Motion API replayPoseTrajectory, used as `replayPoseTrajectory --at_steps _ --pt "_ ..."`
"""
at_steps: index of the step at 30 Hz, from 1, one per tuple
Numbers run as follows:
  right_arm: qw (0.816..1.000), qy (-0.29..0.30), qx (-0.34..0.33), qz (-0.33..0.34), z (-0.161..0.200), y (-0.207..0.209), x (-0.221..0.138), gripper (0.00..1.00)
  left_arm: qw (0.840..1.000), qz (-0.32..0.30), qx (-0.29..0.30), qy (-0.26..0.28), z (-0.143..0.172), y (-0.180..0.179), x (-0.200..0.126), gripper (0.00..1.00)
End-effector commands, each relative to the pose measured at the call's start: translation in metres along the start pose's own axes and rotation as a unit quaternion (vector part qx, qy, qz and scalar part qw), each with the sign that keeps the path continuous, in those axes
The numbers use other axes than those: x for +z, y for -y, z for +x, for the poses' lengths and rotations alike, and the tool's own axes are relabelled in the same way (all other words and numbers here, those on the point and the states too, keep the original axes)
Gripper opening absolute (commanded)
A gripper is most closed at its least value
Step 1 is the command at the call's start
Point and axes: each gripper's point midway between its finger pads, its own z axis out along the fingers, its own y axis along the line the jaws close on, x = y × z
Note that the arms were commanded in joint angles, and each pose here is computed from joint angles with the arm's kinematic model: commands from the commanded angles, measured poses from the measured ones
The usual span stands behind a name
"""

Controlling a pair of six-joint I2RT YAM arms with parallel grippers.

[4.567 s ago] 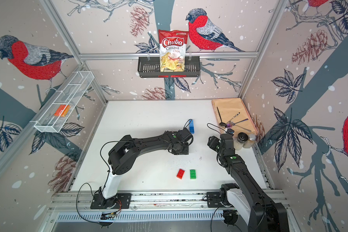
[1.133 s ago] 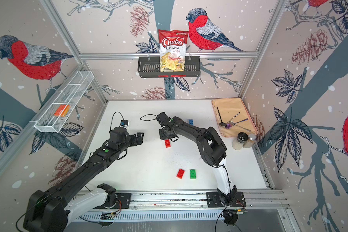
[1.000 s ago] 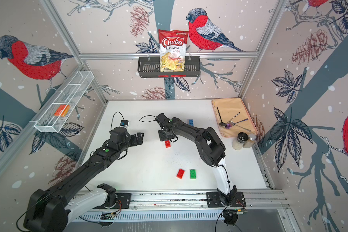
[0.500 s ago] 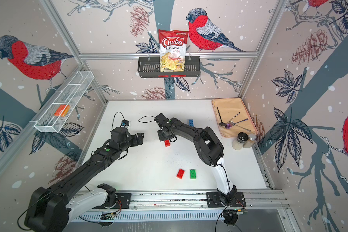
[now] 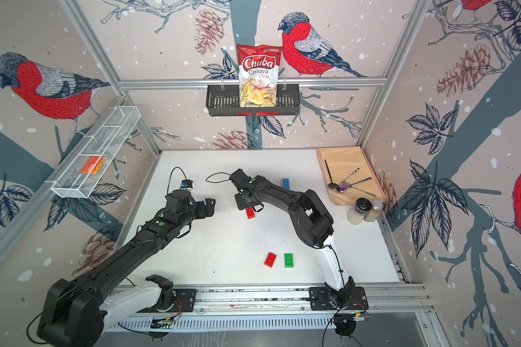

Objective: Assemble a rectangle with lego
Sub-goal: Assemble the lego brick with the lego brick.

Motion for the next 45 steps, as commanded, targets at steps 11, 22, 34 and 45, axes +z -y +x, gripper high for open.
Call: replayPoseTrajectory --at_steps 11,22,34,45 --pt "1.000 -0.004 -0.017 0.018 0.004 0.004 0.017 0.38 1.000 0.004 -0.006 0.010 -0.007 0.002 0.000 0.96" --pt "0.997 -0.039 -0.043 0.048 0.029 0.016 0.029 0.37 1.000 0.004 -0.006 0.008 -0.006 0.002 0.001 0.96" --pt "0.996 -0.056 -0.044 0.062 0.055 0.023 0.035 0.37 1.000 0.003 -0.007 0.005 -0.005 0.001 0.002 0.96" --pt "0.996 -0.046 -0.041 0.062 0.048 0.023 0.028 0.40 1.000 0.000 -0.008 0.008 -0.006 -0.001 0.001 0.96"
